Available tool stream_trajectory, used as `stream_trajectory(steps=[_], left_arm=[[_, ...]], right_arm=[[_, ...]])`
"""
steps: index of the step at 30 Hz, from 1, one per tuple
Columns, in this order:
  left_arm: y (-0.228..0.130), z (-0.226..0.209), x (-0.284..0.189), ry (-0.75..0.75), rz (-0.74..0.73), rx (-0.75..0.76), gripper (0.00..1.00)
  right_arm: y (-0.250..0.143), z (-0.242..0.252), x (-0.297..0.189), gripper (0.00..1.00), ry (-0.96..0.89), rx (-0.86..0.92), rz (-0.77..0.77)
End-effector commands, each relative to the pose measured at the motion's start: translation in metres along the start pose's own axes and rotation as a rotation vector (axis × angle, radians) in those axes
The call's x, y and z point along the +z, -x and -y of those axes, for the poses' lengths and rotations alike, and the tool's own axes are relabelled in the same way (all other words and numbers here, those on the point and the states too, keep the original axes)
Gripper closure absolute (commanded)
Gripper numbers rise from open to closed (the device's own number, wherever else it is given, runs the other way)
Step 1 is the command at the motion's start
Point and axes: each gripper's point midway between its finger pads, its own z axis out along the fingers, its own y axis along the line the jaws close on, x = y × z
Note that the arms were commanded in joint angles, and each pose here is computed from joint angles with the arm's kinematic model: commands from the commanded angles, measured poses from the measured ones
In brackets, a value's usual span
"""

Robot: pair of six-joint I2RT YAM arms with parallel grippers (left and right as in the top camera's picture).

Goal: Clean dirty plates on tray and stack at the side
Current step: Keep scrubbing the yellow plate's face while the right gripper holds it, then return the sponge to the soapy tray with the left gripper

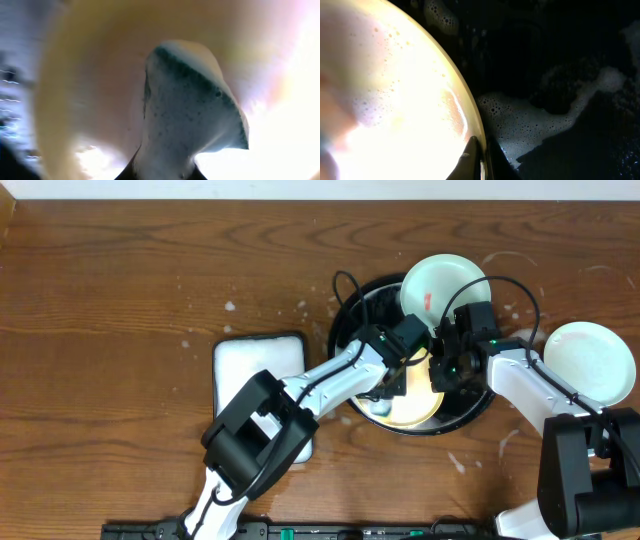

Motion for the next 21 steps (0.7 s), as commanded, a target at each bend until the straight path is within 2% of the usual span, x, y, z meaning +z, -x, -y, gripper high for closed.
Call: stream_trajectory(steps=[1, 11, 16, 21], left_arm=[[0.024, -0.07, 0.017, 0.239, 0.053, -0.078, 0.92], [0.071, -0.088, -0.054, 0.166, 0.153, -0.182, 0.92], [0.071, -0.088, -0.098, 0.096, 0.183, -0.152, 0.92], [0.058, -0.119, -0.142, 0.12, 0.173, -0.141, 0.92]], right_arm=[[-0.023, 0.013, 0.011, 0.99, -0.059, 0.001, -0.078], [-0.023, 0.013, 0.011, 0.99, -0.059, 0.001, -0.078], [-0.023, 0.013, 0.011, 0.99, -0.063, 0.001, -0.078], [-0.023, 0.013, 0.011, 0.99, -0.063, 0.001, -0.078]])
